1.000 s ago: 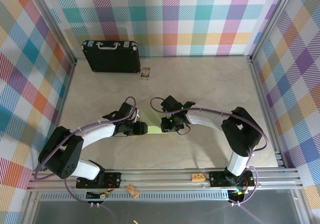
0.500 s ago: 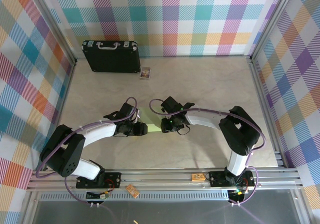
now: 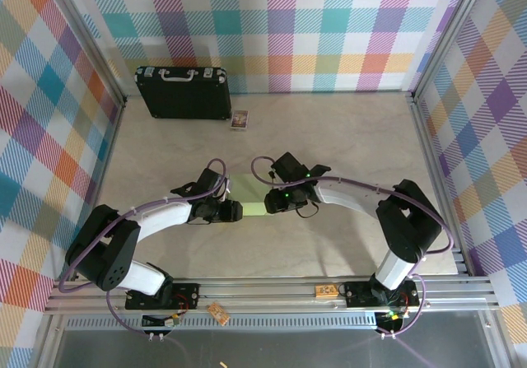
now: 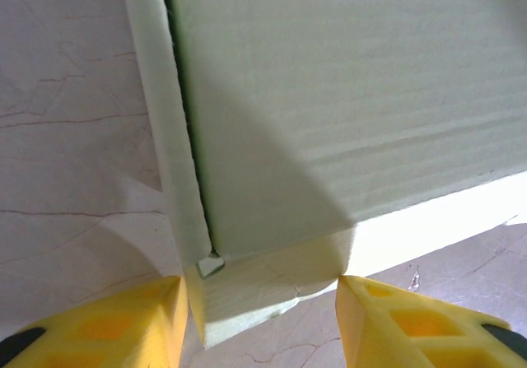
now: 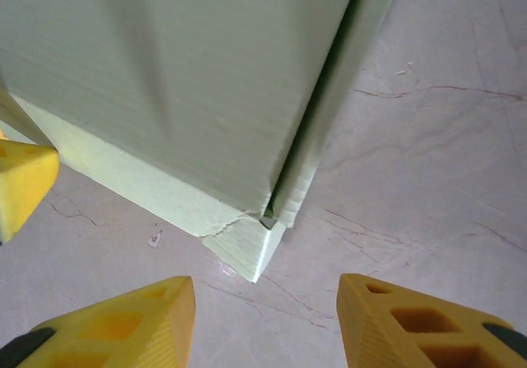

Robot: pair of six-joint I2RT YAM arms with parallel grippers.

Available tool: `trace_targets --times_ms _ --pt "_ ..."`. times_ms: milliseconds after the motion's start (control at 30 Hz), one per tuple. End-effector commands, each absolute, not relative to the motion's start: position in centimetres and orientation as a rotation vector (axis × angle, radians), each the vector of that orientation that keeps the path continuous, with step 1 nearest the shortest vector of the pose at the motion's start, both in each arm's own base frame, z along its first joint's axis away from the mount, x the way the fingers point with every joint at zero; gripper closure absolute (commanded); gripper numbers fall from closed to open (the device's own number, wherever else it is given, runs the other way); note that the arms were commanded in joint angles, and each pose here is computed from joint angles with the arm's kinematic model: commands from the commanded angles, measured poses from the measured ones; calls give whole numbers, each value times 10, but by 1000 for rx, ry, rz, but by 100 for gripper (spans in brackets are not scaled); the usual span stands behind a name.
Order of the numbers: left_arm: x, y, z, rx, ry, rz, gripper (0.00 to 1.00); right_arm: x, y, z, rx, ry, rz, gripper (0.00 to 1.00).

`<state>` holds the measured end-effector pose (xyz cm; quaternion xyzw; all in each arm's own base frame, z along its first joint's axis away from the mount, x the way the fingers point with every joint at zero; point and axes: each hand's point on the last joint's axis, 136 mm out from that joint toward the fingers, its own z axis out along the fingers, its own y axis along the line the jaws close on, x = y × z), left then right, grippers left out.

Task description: Fold the paper box

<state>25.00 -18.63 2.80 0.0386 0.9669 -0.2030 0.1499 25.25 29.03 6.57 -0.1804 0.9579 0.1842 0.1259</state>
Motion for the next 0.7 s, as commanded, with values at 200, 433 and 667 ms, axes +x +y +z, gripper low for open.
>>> trace_targets --times_ms 200,433,667 --pt "253 -184 29 131 2769 -541 48 299 304 102 -643 2683 465 55" --pt "252 -182 28 129 2767 -535 50 340 324 88 -663 2727 443 60" --pt "254 -182 24 127 2778 -532 51 366 350 79 -746 2689 474 62"
